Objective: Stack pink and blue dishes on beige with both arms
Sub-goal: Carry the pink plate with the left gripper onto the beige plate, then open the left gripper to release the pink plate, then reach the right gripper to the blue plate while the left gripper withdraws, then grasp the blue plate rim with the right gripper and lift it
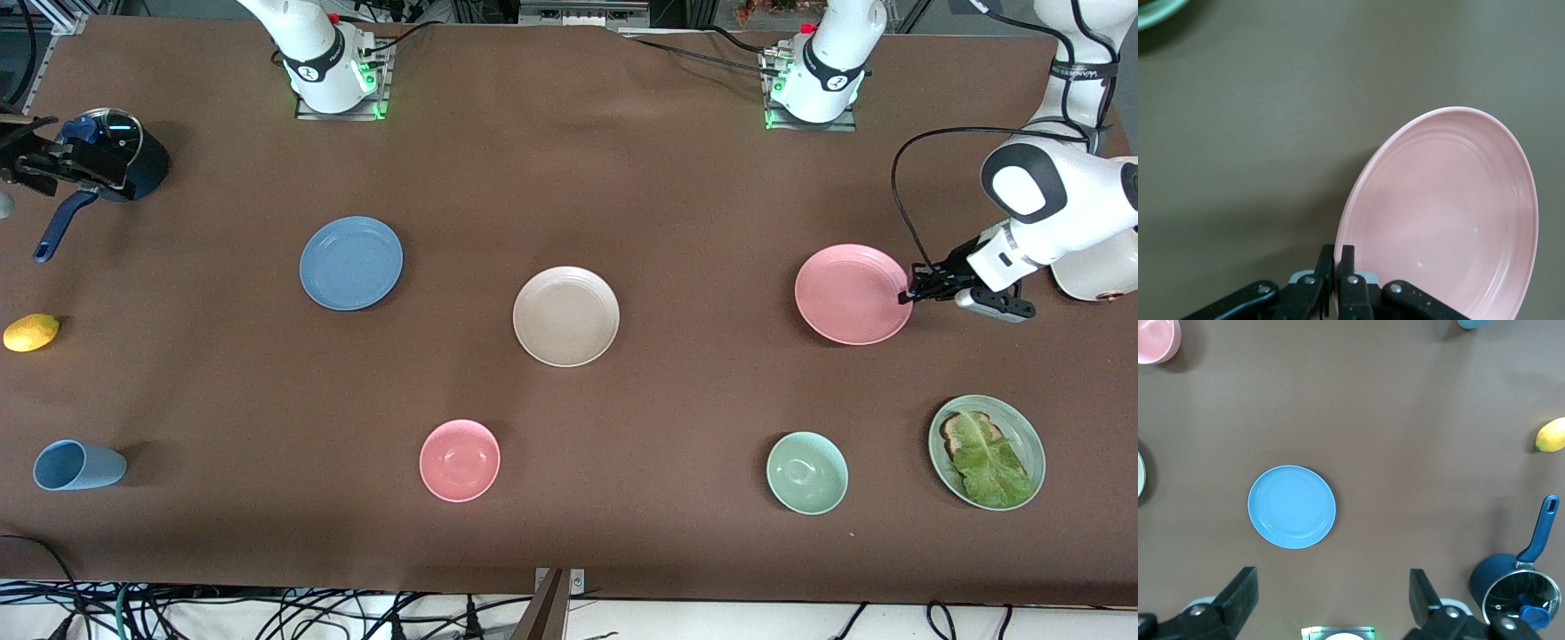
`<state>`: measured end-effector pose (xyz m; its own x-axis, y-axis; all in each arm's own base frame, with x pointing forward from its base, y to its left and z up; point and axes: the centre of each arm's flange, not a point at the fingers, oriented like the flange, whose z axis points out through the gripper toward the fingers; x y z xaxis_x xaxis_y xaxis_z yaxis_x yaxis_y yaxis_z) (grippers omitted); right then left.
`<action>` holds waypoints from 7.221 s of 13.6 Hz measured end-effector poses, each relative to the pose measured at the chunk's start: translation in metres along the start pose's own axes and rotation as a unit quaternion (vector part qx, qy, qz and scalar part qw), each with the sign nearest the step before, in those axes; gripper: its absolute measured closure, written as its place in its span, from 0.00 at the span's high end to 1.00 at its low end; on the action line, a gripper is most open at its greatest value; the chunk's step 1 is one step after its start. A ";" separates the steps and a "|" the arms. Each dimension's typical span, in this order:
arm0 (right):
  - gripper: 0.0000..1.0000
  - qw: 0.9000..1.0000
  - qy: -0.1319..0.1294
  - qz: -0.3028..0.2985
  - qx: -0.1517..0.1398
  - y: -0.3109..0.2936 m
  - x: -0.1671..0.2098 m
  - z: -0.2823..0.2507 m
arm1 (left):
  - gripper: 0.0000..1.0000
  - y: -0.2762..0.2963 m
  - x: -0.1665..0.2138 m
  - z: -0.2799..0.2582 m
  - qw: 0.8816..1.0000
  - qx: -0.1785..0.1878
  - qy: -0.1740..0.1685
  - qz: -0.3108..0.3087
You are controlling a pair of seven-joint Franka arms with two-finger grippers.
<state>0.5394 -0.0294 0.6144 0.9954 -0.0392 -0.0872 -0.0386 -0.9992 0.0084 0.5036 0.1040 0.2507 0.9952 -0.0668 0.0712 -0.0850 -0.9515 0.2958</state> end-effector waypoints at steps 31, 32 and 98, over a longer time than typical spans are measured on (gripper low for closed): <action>1.00 1.000 -0.001 0.001 0.000 0.001 0.000 0.000 | 0.11 0.460 -0.003 0.175 0.964 -0.009 0.006 -0.267; 1.00 1.000 -0.001 0.001 0.000 0.001 0.000 0.000 | 0.22 0.459 0.000 0.173 0.963 -0.010 0.009 -0.268; 0.04 0.982 -0.089 0.088 0.140 -0.243 0.028 0.262 | 1.00 0.181 0.082 -0.309 0.987 0.121 -0.099 -0.048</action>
<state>0.5540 0.2106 0.3492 0.9412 -0.1874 -0.2812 -0.2565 -0.9379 -0.2334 0.5547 0.0197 0.6045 0.9901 -0.0068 -0.1399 0.0007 -0.9986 0.0537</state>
